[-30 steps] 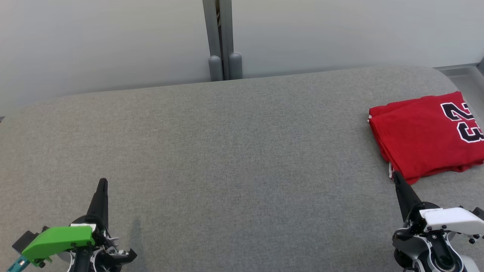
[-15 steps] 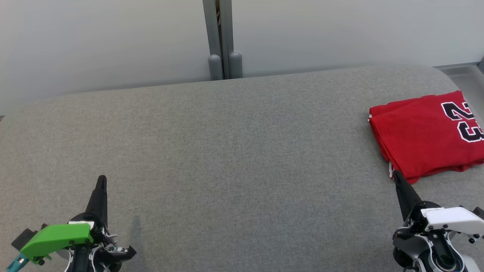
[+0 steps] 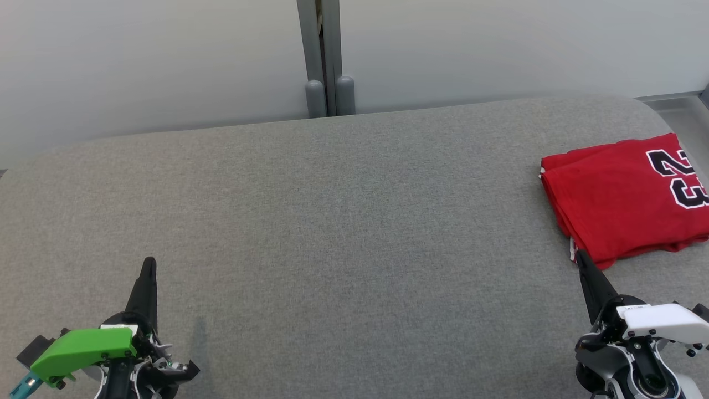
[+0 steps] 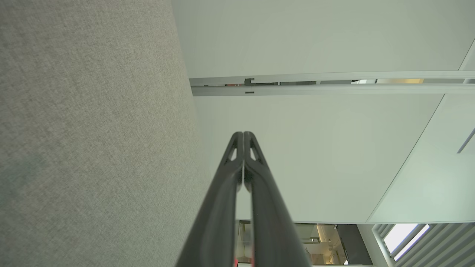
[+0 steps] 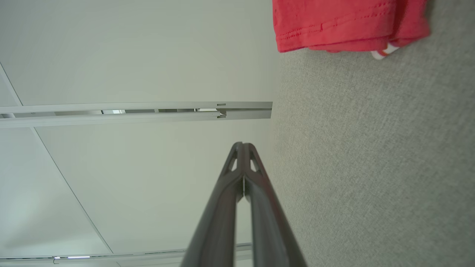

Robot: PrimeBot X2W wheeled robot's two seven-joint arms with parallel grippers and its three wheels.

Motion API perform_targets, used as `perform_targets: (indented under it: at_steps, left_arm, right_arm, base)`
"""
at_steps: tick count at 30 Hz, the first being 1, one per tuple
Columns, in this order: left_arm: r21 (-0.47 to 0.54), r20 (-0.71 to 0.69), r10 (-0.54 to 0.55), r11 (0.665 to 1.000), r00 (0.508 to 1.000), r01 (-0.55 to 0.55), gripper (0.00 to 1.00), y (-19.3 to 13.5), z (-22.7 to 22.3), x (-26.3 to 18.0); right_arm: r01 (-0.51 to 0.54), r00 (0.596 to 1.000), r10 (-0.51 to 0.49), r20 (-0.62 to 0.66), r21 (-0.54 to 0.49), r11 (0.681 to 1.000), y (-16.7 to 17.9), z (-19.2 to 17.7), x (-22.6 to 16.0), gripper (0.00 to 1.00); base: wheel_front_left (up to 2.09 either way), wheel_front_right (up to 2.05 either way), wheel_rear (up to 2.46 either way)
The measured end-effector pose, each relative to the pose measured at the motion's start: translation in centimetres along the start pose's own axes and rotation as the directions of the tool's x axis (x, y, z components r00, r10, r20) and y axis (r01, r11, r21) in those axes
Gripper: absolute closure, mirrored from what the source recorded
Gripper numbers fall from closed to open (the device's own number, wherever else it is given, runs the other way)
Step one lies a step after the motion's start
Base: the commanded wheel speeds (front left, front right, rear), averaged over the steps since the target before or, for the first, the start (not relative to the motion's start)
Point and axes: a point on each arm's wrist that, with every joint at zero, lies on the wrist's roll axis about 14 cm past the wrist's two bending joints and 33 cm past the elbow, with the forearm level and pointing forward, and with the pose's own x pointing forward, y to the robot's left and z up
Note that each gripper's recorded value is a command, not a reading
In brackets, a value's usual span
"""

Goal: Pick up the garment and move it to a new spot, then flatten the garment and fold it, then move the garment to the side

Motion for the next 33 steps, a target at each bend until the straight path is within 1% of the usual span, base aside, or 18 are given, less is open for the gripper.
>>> perform_targets:
  at_steps: [33]
  left_arm:
    - [0.000, 0.000, 0.000, 1.000, 1.000, 0.000, 1.00, -0.01, 0.00, 0.00]
  right_arm:
    - [0.000, 1.000, 0.000, 0.000, 0.000, 1.000, 0.00, 0.00, 0.00, 1.00]
  base:
    - [0.00, 0.00, 0.00]
